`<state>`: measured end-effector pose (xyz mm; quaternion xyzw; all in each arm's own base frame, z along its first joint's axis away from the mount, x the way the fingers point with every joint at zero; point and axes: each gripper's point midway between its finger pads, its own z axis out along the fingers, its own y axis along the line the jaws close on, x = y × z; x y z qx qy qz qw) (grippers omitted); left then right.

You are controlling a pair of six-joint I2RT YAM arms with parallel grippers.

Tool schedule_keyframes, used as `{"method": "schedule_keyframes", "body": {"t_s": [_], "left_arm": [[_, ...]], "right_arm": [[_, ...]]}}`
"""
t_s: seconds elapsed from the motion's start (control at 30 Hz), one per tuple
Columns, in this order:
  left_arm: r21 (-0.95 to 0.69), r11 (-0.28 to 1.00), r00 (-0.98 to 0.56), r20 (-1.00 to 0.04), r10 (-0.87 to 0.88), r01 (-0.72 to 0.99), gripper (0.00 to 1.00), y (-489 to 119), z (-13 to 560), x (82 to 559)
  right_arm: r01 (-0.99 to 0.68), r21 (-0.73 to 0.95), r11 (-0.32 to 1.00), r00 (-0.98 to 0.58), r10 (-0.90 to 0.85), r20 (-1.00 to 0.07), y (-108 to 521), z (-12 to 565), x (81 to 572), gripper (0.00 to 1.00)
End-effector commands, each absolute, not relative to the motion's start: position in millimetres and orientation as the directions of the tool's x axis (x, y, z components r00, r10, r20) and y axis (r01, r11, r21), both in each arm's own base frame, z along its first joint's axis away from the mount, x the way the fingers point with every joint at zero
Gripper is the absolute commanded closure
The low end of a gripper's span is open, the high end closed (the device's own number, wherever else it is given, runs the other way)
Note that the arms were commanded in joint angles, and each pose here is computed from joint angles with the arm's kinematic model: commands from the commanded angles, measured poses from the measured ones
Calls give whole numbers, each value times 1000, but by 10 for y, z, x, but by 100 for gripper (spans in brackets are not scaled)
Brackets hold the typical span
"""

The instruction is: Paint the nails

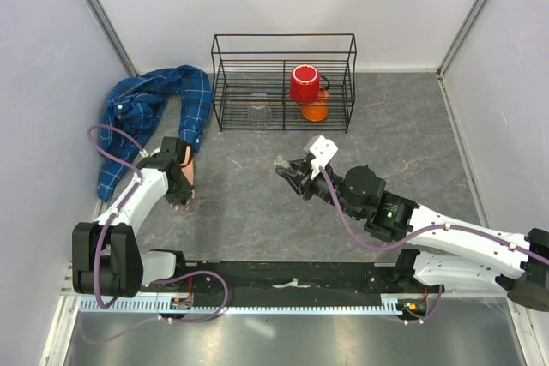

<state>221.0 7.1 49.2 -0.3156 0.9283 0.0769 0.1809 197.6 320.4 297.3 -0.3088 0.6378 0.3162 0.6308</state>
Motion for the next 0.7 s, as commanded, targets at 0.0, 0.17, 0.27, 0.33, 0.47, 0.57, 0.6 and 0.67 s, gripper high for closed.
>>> {"method": "schedule_keyframes", "body": {"t_s": [0.0,0.17,0.27,0.33,0.47,0.57,0.6,0.67], "left_arm": [[8,777,-719,-383,-579,-629,98,63,506,2210],[0,773,-714,-382,-587,-635,98,53,507,2209],[-2,772,-714,-379,-589,-635,98,47,505,2202],[-2,771,-713,-379,-590,-636,98,47,507,2199],[-10,771,-713,-373,-594,-637,98,30,508,2197],[-15,769,-709,-374,-597,-640,98,26,526,2196],[-13,767,-708,-376,-598,-641,98,31,528,2190],[-13,764,-702,-385,-599,-645,98,44,543,2192]], "right_arm": [[-800,38,599,6,73,-997,3218,3201,1962,100],[-800,40,598,4,72,-997,3221,3199,1963,100],[-801,40,597,4,72,-997,3223,3199,1961,100],[-801,39,597,7,74,-997,3217,3210,1958,100],[-802,39,596,7,74,-997,3221,3216,1958,100],[-802,38,596,6,73,-997,3221,3209,1958,100],[-802,39,596,7,74,-997,3218,3214,1956,100],[-804,38,594,6,73,-997,3226,3209,1951,100]]}}
